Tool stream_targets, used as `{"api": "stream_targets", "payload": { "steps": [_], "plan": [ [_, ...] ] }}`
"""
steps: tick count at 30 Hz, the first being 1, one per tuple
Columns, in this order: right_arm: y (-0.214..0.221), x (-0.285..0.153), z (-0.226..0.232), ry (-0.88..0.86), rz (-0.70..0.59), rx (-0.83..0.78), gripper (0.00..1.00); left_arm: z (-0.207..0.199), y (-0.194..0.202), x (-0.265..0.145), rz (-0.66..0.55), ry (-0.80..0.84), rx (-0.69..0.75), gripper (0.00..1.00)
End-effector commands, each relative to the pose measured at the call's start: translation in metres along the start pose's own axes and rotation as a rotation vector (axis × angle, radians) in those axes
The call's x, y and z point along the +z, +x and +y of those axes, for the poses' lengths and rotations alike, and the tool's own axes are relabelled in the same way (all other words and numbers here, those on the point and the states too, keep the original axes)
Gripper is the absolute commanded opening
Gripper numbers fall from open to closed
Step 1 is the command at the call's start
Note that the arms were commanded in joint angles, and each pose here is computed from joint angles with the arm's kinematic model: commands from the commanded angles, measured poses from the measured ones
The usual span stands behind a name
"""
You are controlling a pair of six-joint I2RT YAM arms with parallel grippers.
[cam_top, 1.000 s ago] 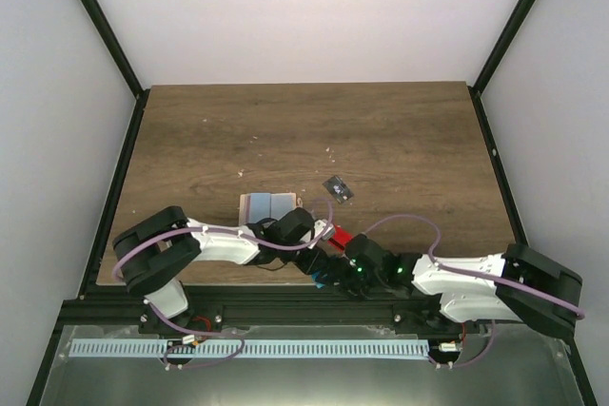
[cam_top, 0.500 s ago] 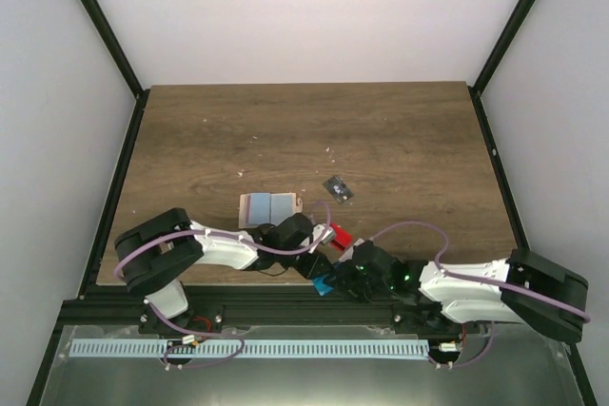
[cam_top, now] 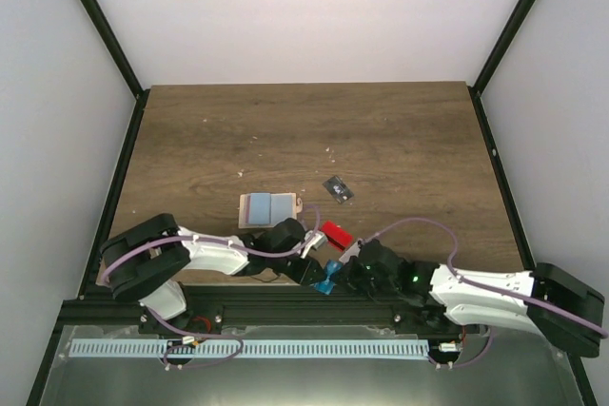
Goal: Put the credit cards into the card holder
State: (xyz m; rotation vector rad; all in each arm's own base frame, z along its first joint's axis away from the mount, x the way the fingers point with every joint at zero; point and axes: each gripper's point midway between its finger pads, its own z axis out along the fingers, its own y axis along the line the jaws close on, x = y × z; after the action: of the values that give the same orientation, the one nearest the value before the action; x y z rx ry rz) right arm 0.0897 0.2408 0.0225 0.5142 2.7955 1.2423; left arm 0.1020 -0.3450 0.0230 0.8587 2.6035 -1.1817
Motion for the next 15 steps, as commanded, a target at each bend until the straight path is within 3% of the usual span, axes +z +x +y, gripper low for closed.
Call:
{"api": "stream_targets", "payload": {
  "steps": [1,7,15],
  "plan": [
    [-0.022,-0.01,0.019,-0.014,-0.123,-0.05,0.02,0.002,-0.007,-0.013,-0.032,-0.008,-0.064,0.24],
    [-0.042,-0.029,0.062,-0.076,-0.185,-0.209,0.01,0.032,-0.052,-0.079,-0.233,-0.212,-0.125,0.28],
    [-0.076,-0.042,0.148,-0.26,-0.212,-0.483,0.01,0.12,-0.084,-0.17,-0.469,-0.529,-0.31,0.32]
  ]
}}
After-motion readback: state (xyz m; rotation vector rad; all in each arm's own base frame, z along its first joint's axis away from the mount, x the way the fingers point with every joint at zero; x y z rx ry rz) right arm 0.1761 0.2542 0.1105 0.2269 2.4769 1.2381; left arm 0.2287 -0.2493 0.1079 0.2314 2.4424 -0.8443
